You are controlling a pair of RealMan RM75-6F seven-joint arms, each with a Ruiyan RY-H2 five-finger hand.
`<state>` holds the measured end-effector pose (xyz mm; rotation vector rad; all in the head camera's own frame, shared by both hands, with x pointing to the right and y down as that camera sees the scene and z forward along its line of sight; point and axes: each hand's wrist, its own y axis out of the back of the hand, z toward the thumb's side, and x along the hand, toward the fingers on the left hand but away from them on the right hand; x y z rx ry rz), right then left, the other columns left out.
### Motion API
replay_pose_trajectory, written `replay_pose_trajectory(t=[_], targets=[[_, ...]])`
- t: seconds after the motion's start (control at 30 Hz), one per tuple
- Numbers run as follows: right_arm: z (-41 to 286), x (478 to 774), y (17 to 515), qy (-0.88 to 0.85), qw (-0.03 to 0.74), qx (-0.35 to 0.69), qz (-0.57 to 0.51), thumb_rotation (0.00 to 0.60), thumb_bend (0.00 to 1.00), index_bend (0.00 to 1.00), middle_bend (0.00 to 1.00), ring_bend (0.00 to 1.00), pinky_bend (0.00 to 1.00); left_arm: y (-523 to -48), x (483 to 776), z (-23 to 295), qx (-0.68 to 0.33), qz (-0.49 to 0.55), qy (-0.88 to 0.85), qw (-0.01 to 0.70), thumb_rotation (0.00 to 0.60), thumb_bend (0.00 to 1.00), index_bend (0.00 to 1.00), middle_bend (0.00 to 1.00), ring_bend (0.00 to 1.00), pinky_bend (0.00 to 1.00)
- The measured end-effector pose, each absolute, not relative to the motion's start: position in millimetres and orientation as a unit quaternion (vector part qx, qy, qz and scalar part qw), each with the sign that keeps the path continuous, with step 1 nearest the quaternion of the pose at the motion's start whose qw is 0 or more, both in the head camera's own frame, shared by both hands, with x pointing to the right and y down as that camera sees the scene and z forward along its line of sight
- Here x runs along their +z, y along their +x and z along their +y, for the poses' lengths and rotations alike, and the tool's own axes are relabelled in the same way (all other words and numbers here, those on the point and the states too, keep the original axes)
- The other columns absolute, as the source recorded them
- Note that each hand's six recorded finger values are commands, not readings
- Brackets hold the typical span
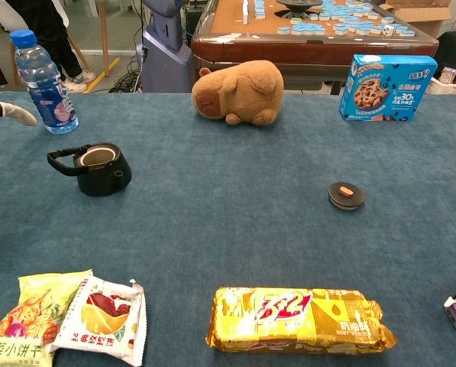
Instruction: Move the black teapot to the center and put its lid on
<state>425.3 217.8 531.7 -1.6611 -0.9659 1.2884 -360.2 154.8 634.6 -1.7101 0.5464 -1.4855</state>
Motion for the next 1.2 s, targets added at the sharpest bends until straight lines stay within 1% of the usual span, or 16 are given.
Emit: replay_pose_trajectory(t=[0.17, 0.5, 0.9, 1.2], targets=[[217, 532, 426, -0.656, 0.402, 0.512, -0.383, 0.600, 0.26, 0.37, 0.36, 0.32, 0.43, -356, 643, 152, -0.591, 0.206, -0.676, 0.389, 0.600, 0.60, 0.12, 0.87, 0.72, 0.82], [217, 534, 426, -0.656, 0.401, 0.515, -0.379, 0.600, 0.26, 0.37, 0.36, 0.32, 0.43, -341, 652, 150, -0.592, 0.181, -0.679, 0.394, 0.600, 0.60, 0.09, 0.87, 0.72, 0.82], [215, 535, 428, -0.655, 0.398, 0.518, -0.379, 0.600, 0.26, 0.37, 0.36, 0.32, 0.43, -328, 665, 150, -0.598, 0.162, -0.684, 0.386, 0.600, 0.60, 0.08, 0.87, 0.72, 0.82], [214, 533, 430, -0.656, 0.396, 0.516, -0.383, 0.600, 0.26, 0.37, 0.36, 0.32, 0.43, -324, 681, 151, -0.609, 0.150, -0.684, 0.372, 0.600, 0.60, 0.09, 0.87, 0.72, 0.82]])
